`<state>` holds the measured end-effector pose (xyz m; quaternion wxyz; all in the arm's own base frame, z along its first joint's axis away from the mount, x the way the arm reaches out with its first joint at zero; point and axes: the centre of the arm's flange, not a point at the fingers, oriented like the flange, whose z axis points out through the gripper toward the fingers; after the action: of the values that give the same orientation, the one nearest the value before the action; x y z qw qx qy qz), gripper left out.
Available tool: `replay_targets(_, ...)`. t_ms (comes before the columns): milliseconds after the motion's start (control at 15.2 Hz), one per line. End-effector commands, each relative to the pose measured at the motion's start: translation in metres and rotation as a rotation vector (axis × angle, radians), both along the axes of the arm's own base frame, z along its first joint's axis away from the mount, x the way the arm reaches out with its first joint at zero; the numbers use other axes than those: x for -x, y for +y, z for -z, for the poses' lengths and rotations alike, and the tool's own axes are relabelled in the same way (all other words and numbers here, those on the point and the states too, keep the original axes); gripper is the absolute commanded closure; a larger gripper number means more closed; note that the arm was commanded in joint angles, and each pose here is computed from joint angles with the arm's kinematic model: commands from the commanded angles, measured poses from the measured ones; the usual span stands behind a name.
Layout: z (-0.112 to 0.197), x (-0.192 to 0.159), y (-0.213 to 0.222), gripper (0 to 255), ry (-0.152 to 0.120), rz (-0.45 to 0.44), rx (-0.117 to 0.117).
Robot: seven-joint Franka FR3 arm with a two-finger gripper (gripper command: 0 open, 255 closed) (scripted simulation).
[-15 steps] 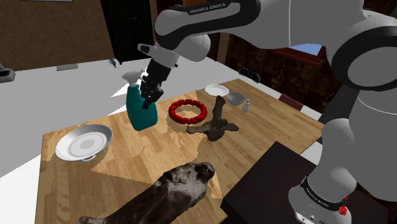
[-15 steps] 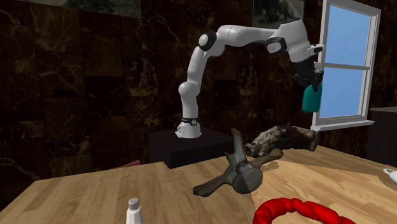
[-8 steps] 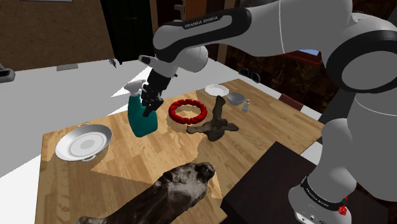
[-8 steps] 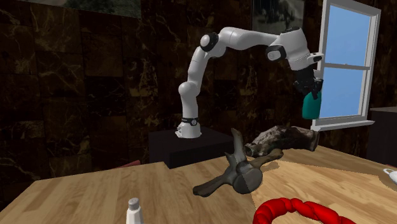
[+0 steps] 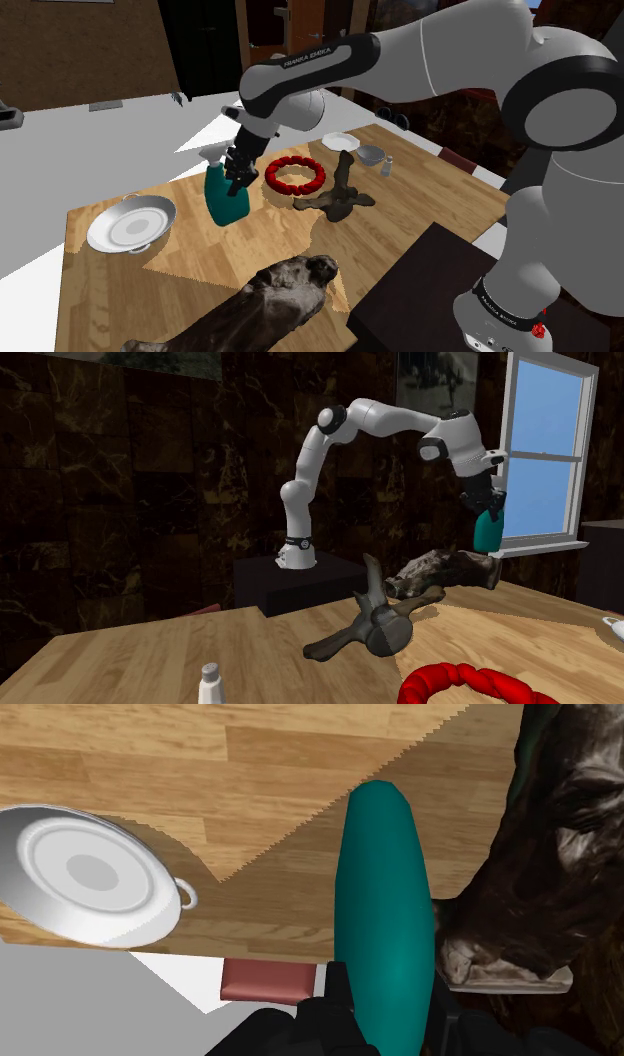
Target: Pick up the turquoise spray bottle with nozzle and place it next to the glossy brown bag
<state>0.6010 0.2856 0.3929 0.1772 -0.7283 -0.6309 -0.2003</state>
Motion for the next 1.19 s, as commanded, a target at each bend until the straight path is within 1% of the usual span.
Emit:
replay_targets(0,0.01,0.0,0.001,255,-0.001,0.0,0.0)
replay_targets(1122,0.1,0.0,0.001,255,-0.001,0.0,0.0)
